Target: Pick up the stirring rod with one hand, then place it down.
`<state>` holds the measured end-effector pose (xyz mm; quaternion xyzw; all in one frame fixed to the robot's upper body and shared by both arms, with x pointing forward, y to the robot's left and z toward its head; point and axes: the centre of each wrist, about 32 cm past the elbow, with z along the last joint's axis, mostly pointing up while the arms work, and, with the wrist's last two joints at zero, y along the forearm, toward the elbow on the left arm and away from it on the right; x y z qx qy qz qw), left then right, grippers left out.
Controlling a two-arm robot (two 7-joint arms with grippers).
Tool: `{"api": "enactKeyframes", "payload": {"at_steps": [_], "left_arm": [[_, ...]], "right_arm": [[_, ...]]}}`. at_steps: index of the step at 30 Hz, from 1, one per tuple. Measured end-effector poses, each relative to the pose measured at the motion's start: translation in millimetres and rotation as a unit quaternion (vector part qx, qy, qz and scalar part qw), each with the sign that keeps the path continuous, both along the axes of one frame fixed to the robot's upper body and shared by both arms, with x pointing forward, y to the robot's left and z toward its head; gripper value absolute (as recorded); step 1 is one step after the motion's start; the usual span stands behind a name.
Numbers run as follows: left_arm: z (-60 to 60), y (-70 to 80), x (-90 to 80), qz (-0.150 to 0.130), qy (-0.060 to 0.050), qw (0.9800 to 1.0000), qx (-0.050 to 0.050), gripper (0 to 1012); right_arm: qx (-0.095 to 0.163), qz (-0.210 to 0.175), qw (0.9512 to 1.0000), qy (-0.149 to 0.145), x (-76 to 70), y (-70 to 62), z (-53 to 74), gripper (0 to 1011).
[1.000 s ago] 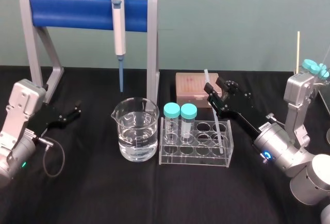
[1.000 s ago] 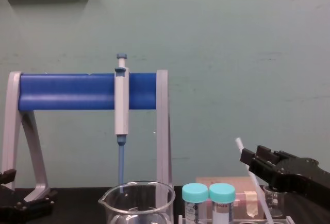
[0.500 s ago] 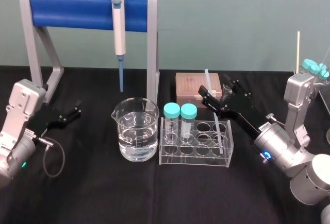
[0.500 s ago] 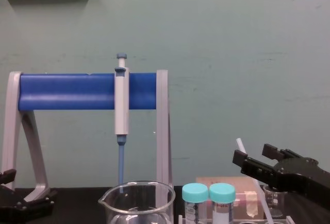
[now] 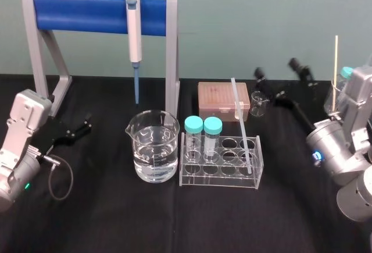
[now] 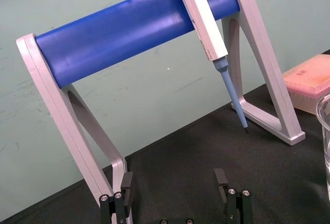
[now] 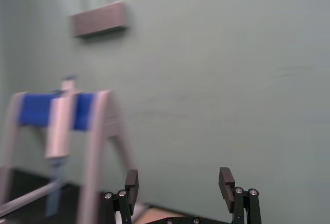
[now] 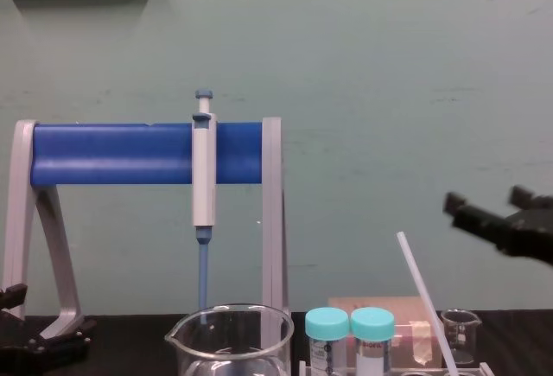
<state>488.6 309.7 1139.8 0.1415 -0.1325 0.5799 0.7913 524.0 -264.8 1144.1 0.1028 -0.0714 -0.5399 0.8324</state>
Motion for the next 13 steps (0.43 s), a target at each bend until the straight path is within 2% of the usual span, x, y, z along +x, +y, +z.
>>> {"api": "enactKeyframes", "payload": {"at_steps": [1, 4, 7, 13], "left_arm": [[0.0, 0.0, 0.0, 0.000, 0.000, 1.0000, 0.000, 1000], [0.0, 0.0, 0.0, 0.000, 0.000, 1.0000, 0.000, 1000], [0.0, 0.0, 0.0, 0.000, 0.000, 1.0000, 0.000, 1000], [0.0, 0.0, 0.0, 0.000, 0.000, 1.0000, 0.000, 1000]], "right_arm": [[-0.001, -0.028, 0.9996, -0.001, -0.5, -1.3, 1.7, 1000], [-0.015, -0.070, 0.9974, 0.013, -1.3, -3.7, 0.9, 1000], [-0.031, -0.090, 0.9947, 0.039, -2.2, -6.4, -4.2, 1000], [-0.050, -0.101, 0.9907, 0.076, -2.9, -9.7, -12.3, 1000]]}}
